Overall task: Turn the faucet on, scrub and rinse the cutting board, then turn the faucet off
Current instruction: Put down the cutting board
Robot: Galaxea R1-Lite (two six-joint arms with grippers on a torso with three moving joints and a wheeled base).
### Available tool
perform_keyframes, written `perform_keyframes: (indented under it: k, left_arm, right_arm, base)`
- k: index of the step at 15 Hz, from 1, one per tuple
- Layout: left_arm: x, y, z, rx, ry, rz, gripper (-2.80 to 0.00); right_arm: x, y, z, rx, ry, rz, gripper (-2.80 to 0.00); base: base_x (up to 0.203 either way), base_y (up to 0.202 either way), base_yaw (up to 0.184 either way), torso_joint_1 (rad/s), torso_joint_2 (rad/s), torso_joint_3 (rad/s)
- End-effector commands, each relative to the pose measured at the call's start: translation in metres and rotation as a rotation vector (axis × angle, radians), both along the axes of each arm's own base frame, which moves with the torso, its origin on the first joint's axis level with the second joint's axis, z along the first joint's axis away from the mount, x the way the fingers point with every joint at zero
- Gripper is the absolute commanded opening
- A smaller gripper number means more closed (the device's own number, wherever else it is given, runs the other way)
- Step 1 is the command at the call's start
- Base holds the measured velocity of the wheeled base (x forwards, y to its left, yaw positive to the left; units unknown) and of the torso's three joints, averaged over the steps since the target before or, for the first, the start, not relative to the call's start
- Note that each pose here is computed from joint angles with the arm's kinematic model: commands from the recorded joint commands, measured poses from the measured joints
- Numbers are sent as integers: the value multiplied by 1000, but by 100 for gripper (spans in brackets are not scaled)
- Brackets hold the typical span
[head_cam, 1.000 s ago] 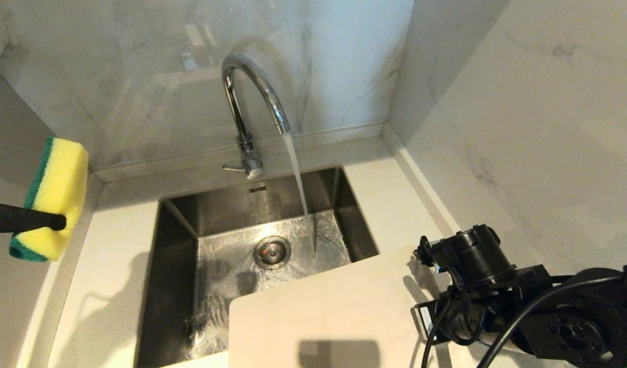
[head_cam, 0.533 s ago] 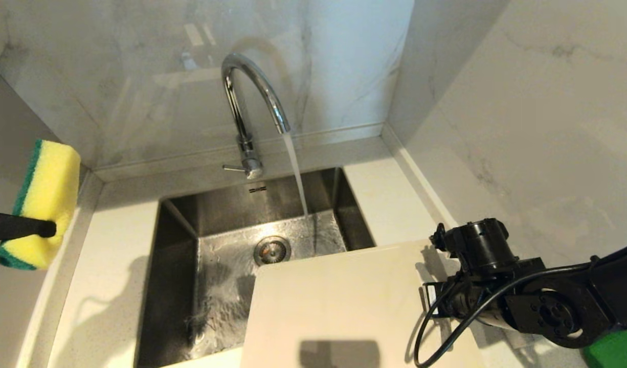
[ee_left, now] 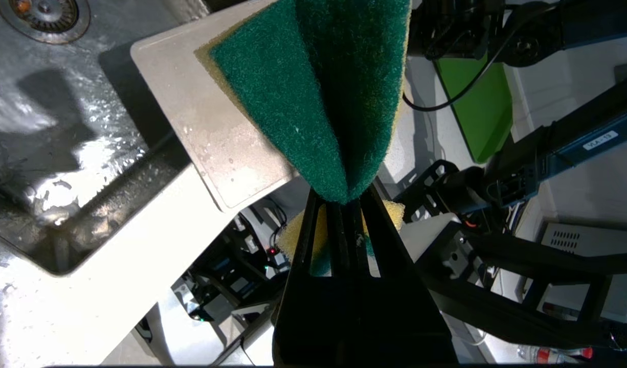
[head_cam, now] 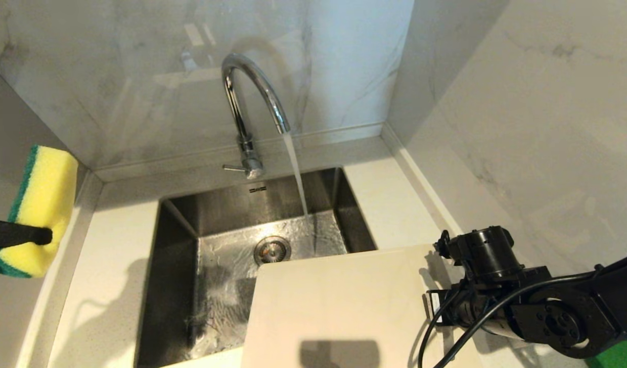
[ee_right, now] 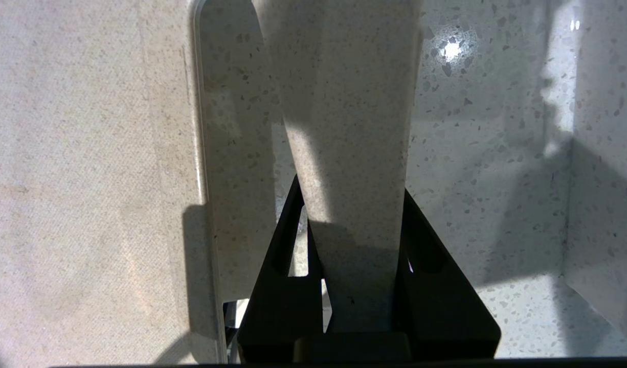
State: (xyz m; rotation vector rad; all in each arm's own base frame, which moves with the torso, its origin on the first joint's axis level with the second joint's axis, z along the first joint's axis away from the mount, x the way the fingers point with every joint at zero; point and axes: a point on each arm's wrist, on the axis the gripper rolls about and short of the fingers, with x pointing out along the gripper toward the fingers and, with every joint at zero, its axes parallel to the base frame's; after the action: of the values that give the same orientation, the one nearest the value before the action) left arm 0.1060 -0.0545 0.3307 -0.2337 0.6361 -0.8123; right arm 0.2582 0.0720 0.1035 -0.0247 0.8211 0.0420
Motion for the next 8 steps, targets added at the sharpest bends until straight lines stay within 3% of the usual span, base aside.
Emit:
perform_keyframes:
  k: [1,8]
  left_arm:
    - [-4,0,-2,0,7,-9,-280]
    - [-10,0,-3,-2,1,-37,-280]
  right_arm:
    - [-1,-1,3,4,-14,-2,-280]
    - [-11,-15,6,-4,-14,-40,-280]
  base:
    - [0,0,0,0,0,0]
    - [0,0,0,0,0,0]
